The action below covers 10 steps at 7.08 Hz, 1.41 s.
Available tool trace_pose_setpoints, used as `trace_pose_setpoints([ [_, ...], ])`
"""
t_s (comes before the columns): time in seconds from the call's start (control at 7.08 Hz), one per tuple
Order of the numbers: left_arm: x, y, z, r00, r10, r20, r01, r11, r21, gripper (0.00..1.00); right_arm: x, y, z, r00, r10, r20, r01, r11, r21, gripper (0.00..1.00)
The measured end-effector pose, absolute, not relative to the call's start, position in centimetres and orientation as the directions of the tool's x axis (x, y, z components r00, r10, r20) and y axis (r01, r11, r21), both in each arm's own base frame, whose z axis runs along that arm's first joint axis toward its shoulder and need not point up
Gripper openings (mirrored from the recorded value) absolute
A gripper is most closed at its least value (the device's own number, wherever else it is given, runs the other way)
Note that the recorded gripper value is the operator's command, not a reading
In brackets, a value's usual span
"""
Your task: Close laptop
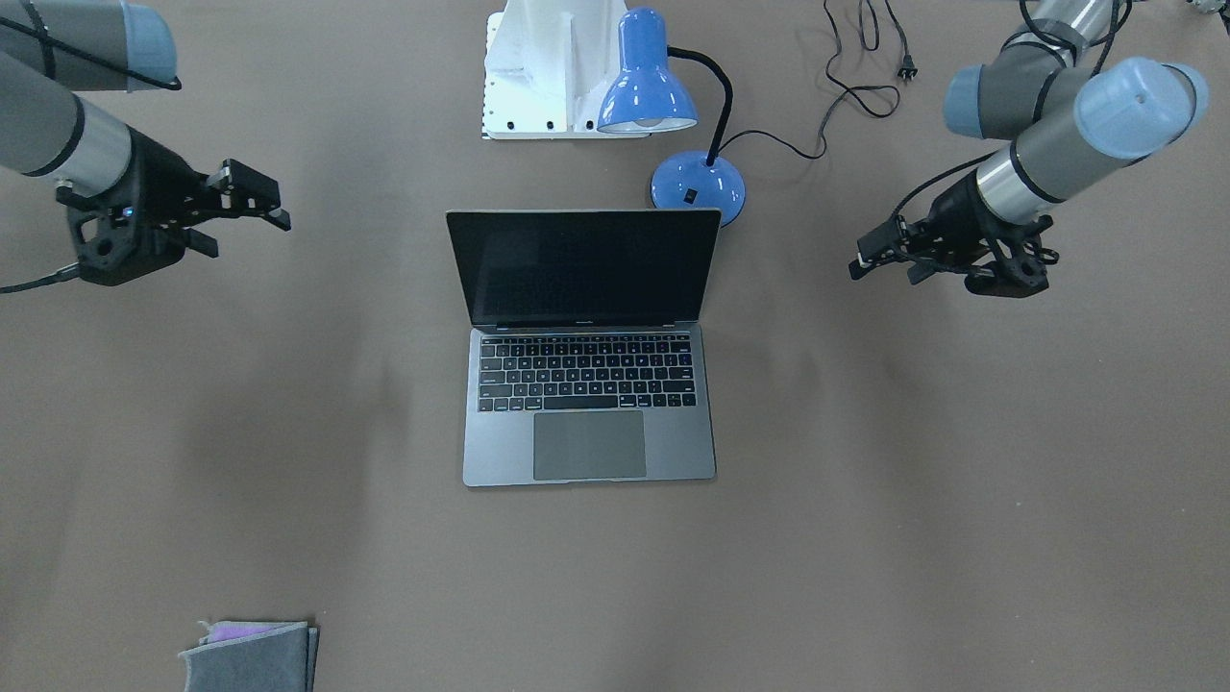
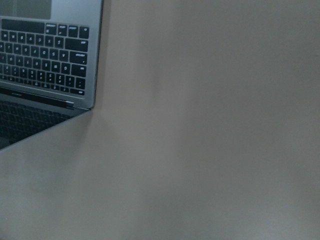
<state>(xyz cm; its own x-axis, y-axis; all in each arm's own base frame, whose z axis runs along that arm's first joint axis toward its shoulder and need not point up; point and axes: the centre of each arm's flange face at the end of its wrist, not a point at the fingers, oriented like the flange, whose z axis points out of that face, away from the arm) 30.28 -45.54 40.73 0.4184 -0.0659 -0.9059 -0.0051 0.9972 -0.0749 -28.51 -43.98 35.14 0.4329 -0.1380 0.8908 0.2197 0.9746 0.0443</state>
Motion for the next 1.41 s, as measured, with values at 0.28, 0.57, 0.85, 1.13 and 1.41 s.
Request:
trace_pose_setpoints([
  [0.28, 35.2, -42.2, 37.8, 0.405, -0.062, -0.912, -0.033, 0.996, -0.083, 0.97, -34.4, -39.2, 33.7, 0.383, -0.113, 0.917, 0.206, 0.978, 0.035, 0.98],
  [0.57, 40.4, -38.3, 35.1, 0.4, -0.084, -0.913, -0.03, 0.994, -0.105, 0.71, -37.6, -36.7, 33.0, 0.373, -0.126, 0.919, 0.21, 0.977, 0.049, 0.78],
  [0.85, 43.6, -36.3, 32.1, 0.374, -0.125, -0.919, -0.028, 0.989, -0.146, 0.1, -38.8, -36.0, 31.9, 0.359, -0.144, 0.922, 0.22, 0.973, 0.066, 0.11],
  [1.13, 44.6, -36.1, 30.0, 0.351, -0.139, -0.926, -0.031, 0.987, -0.16, 0.0, -40.0, -36.3, 29.7, 0.339, -0.136, 0.931, 0.209, 0.976, 0.067, 0.0],
  [1.41, 45.4, -36.4, 27.9, 0.327, -0.168, -0.93, -0.028, 0.982, -0.187, 0.0, -42.1, -37.2, 26.0, 0.328, -0.042, 0.944, 0.154, 0.988, -0.009, 0.0],
])
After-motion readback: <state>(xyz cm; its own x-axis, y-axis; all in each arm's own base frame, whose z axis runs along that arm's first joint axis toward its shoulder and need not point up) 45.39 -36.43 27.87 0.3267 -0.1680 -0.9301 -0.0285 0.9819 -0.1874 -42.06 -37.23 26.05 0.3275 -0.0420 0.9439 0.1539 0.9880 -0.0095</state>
